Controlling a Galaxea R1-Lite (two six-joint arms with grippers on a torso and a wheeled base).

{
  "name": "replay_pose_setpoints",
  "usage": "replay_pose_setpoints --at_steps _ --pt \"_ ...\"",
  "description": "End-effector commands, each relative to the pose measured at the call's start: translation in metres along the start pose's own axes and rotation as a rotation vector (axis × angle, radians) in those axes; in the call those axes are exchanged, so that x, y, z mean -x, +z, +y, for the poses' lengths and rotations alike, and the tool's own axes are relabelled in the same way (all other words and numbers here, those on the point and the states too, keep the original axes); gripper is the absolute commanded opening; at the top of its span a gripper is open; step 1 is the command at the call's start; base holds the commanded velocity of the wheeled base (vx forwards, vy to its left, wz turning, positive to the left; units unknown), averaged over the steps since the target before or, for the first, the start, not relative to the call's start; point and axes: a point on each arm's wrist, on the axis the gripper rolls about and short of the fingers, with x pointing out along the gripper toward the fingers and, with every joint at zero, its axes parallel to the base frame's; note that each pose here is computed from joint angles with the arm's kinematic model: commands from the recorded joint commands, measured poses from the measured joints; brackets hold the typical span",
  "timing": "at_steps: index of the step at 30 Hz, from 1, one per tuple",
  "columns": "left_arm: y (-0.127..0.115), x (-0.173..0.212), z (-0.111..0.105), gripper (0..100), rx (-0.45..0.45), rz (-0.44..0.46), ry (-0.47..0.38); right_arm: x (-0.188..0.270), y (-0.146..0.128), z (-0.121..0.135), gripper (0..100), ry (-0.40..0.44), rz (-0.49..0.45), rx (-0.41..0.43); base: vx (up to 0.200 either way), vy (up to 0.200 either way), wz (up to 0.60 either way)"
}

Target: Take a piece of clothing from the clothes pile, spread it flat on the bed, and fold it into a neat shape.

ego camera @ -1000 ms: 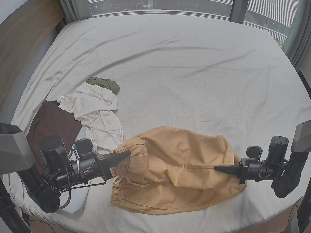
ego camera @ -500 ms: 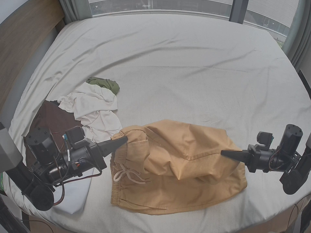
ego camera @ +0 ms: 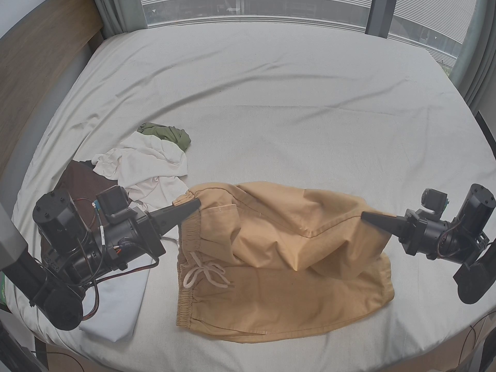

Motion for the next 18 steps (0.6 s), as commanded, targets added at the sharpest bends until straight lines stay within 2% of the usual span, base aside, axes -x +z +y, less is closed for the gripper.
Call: replay_pose_setpoints --at_steps 1,5,9,18 --pt "0.001 0.002 -0.003 0 -0.007 -0.004 -0.003 0.001 0.011 0.009 0 0.02 -0.033 0.031 0.0 0.0 0.0" --pt "0.004 0.003 -0.002 0 -0.02 -0.016 0.003 0.002 0.016 0.013 0 0.029 -0.05 0.04 0.0 0.0 0.0" --pt "0.013 0.005 0.005 0 -0.036 -0.052 0.026 0.001 0.02 0.012 0 -0.004 -0.085 0.044 0.0 0.0 0.0" --pt "0.025 0.012 0.01 0 -0.056 -0.093 0.052 0.001 0.026 0.01 0 -0.015 -0.107 0.05 0.0 0.0 0.0"
